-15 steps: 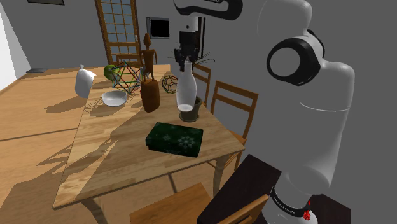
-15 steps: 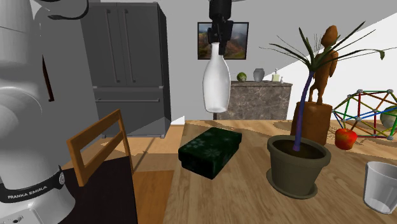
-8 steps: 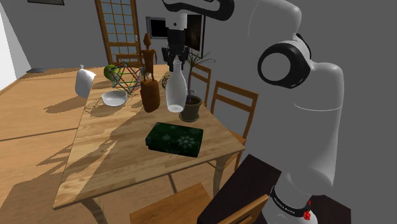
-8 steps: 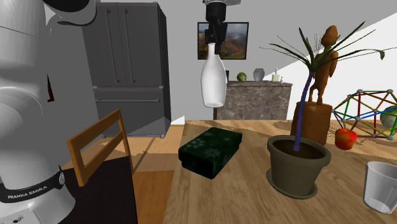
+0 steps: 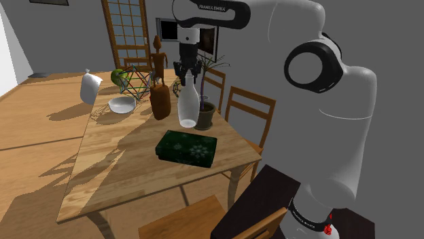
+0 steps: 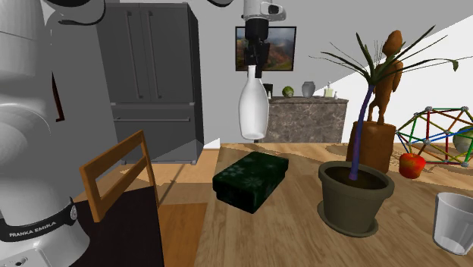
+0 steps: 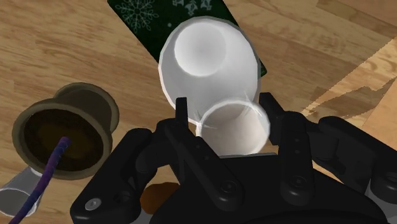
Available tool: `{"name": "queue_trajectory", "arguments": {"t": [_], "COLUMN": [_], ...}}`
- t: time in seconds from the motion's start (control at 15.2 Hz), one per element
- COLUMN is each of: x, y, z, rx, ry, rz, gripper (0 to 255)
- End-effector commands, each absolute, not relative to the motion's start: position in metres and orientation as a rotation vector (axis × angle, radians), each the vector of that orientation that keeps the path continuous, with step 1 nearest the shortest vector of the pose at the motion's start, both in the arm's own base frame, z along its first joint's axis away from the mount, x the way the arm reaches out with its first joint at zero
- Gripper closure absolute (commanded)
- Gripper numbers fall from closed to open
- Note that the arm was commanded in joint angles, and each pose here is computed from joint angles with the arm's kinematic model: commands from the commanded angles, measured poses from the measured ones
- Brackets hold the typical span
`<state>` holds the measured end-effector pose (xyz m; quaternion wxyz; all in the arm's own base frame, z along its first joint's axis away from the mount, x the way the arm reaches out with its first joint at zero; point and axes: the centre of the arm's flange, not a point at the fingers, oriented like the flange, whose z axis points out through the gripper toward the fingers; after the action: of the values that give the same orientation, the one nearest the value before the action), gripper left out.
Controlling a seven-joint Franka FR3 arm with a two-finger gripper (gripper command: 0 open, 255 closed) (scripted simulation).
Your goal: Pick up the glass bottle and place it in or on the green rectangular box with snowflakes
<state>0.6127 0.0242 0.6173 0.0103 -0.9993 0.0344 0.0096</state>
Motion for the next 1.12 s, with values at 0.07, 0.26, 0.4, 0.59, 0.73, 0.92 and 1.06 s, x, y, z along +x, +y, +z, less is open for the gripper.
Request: {"name": "queue_trajectory", "arguments": {"t": [0.07, 0.26, 0.4, 0.59, 0.73, 0.92, 1.06], "x": [0.613, 0.613, 0.613, 0.613, 0.613, 0.613, 0.613], "y": [0.025, 0.025, 0.025, 0.025, 0.025, 0.025, 0.025], "z": [0.601, 0.585, 0.575, 0.559, 0.548, 0.533, 0.522], "rx": [-3.119, -3.119, -3.119, -3.119, -3.119, -3.119, -3.119], "ry": [0.107, 0.107, 0.107, 0.107, 0.107, 0.107, 0.107], "rz": [0.028, 0.028, 0.028, 0.028, 0.028, 0.028, 0.028], "gripper": [255, 255, 255, 255, 255, 255, 255]}}
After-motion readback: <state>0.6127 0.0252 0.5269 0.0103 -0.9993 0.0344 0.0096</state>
